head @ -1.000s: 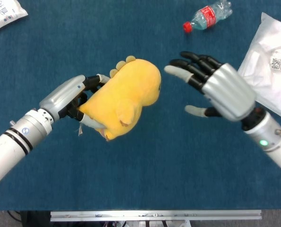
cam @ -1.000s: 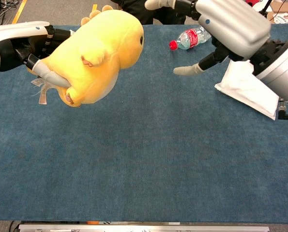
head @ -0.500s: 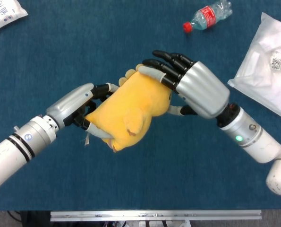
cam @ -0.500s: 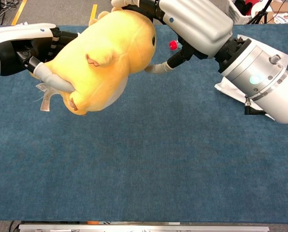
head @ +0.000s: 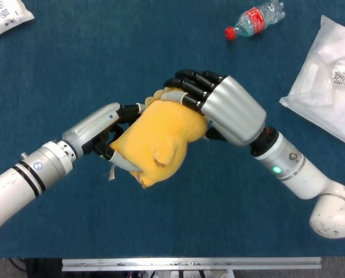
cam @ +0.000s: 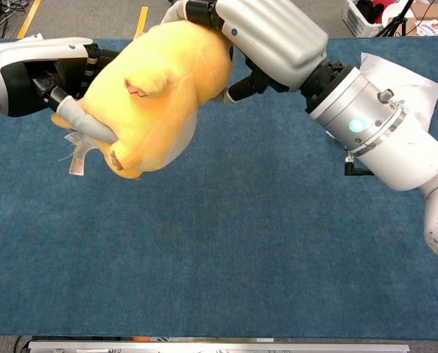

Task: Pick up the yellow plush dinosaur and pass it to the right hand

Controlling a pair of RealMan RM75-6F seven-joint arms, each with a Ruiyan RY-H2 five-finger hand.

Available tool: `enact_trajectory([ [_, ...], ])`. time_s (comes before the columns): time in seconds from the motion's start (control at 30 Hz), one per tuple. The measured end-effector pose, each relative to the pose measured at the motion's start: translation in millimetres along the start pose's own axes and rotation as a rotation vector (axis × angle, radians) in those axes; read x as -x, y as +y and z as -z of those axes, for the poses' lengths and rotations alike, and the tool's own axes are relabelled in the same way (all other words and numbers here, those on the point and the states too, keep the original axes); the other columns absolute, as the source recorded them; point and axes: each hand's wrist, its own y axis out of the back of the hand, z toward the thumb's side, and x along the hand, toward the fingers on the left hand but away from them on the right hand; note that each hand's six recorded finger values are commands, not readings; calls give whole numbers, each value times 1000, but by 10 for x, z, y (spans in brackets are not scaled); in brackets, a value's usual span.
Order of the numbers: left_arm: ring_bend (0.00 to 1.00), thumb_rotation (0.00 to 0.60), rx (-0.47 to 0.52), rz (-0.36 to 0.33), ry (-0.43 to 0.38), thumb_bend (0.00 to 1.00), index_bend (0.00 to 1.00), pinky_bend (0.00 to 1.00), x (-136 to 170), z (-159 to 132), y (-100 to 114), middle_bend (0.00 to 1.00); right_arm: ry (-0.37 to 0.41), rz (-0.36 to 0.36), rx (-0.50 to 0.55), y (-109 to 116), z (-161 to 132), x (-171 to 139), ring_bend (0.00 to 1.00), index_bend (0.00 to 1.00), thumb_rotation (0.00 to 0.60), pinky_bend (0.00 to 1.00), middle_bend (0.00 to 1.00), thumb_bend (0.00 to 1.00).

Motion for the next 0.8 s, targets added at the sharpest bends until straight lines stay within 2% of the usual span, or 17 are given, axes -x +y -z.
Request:
enact_trajectory([
  [0.07, 511, 600, -2, -2, 0, 250, 471, 781, 6, 5, 11, 518, -11, 11, 14, -8, 4, 12, 471, 683, 600, 684, 500, 619],
  [0.13, 475, 600, -7, -5, 1, 249, 419, 762, 16, 16, 25, 484, -21, 20, 25, -5, 20, 13, 517, 719, 600, 726, 535, 648],
  [0.23, 367, 600, -18, -13, 7, 248, 339, 719, 37, 46, 56, 409, -32, 27, 36, -5, 51, 1, 561, 754, 600, 770, 566, 666],
  [0.3, 263, 600, -23, -15, 12, 248, 279, 634, 49, 66, 70, 327, -39, 35, 43, 8, 71, -11, 581, 768, 600, 788, 579, 671],
  [0.37, 150, 600, -29, -17, 18, 248, 208, 504, 62, 90, 90, 233, -45, 46, 47, 26, 94, -28, 597, 781, 600, 803, 589, 671],
  [0.47, 40, 600, -38, -23, 28, 247, 129, 386, 83, 128, 124, 128, -54, 58, 50, 46, 131, -58, 612, 793, 600, 818, 601, 672],
  [0.53, 6, 600, -45, -29, 34, 247, 91, 332, 99, 152, 155, 89, -58, 60, 52, 52, 150, -79, 615, 795, 600, 821, 603, 673],
  [0.7, 0, 600, -76, -50, 46, 247, 43, 244, 133, 212, 234, 25, -58, 63, 45, 67, 185, -142, 624, 795, 600, 827, 604, 673],
  [0.8, 0, 600, -110, -67, 65, 247, 13, 224, 160, 281, 301, 2, -57, 69, 43, 93, 208, -181, 628, 795, 600, 827, 606, 672],
])
